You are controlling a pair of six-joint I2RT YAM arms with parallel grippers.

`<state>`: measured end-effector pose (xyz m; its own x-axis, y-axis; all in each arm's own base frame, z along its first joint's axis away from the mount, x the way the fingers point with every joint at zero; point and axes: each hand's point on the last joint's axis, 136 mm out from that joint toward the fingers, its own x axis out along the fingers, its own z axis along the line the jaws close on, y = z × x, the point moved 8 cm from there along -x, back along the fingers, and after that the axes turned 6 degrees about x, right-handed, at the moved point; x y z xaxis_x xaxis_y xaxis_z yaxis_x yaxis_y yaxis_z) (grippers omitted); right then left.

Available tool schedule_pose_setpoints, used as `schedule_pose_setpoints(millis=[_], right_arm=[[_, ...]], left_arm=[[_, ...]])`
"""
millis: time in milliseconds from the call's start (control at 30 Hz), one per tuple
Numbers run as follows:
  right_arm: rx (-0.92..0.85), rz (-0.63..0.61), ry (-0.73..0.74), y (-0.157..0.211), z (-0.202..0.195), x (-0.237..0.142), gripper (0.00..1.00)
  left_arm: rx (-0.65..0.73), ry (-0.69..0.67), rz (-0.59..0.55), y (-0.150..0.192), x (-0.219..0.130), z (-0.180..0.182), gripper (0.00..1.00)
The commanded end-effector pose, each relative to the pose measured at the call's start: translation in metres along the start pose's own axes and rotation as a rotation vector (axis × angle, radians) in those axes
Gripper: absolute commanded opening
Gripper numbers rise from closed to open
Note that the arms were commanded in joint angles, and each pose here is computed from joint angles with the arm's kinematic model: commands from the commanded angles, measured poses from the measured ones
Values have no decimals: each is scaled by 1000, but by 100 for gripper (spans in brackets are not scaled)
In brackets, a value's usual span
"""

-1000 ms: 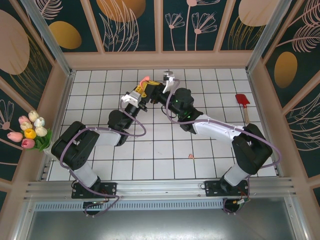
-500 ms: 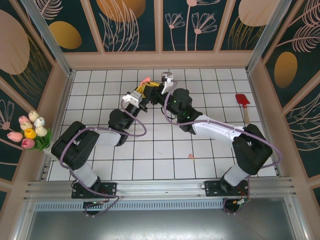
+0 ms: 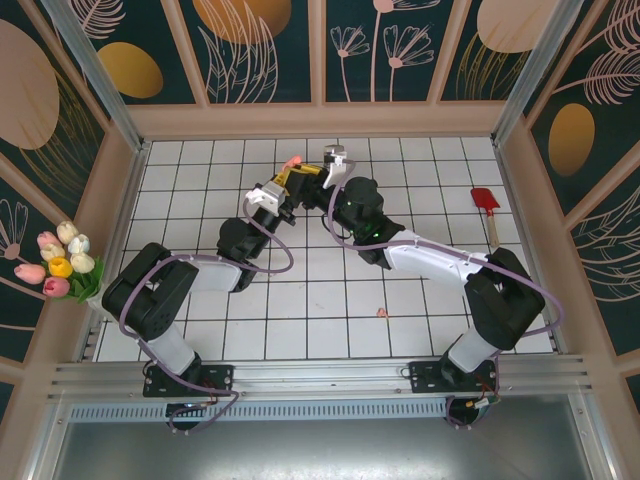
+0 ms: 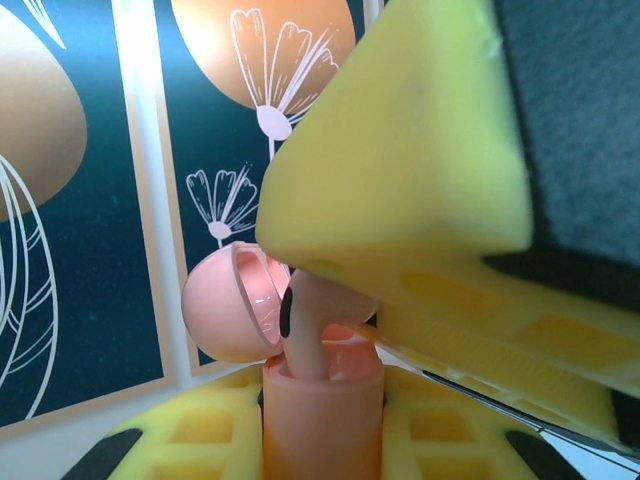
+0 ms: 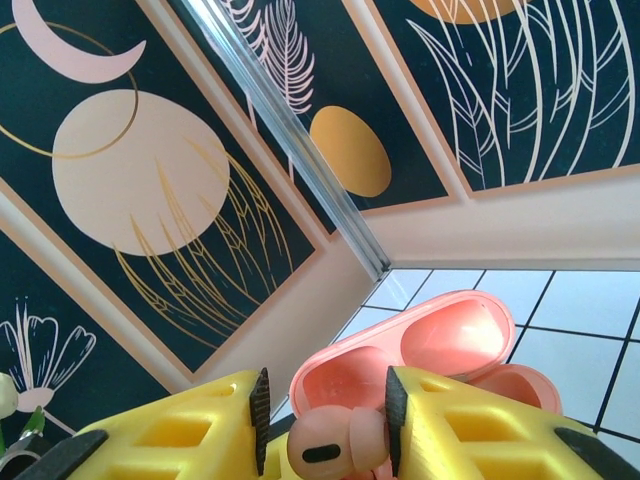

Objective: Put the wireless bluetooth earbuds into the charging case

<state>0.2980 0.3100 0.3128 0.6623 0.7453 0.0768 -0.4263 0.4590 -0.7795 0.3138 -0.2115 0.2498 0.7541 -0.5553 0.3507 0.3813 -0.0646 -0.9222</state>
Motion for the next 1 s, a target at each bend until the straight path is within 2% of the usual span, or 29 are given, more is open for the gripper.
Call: schedule_pose_setpoints(millis=[0, 400, 667, 767, 867, 967], right_arm=[[47, 20, 55, 0, -11, -3, 42], [98, -2, 37, -12, -10, -6, 47], [146, -49, -44, -31, 4, -21, 64], [153, -68, -55, -46, 14, -40, 66], [153, -64, 32, -54, 14, -66, 66], [182, -11, 202, -47, -3, -96, 67]], left_arm=[[-7, 47, -196, -47, 1, -3, 0], [-14, 57, -190, -46, 1, -4, 0], [-17, 62, -184, -45, 0, -4, 0], [-13, 66, -184, -45, -3, -5, 0], [-5, 84, -189, -46, -7, -7, 0], [1, 134, -194, -46, -11, -12, 0]])
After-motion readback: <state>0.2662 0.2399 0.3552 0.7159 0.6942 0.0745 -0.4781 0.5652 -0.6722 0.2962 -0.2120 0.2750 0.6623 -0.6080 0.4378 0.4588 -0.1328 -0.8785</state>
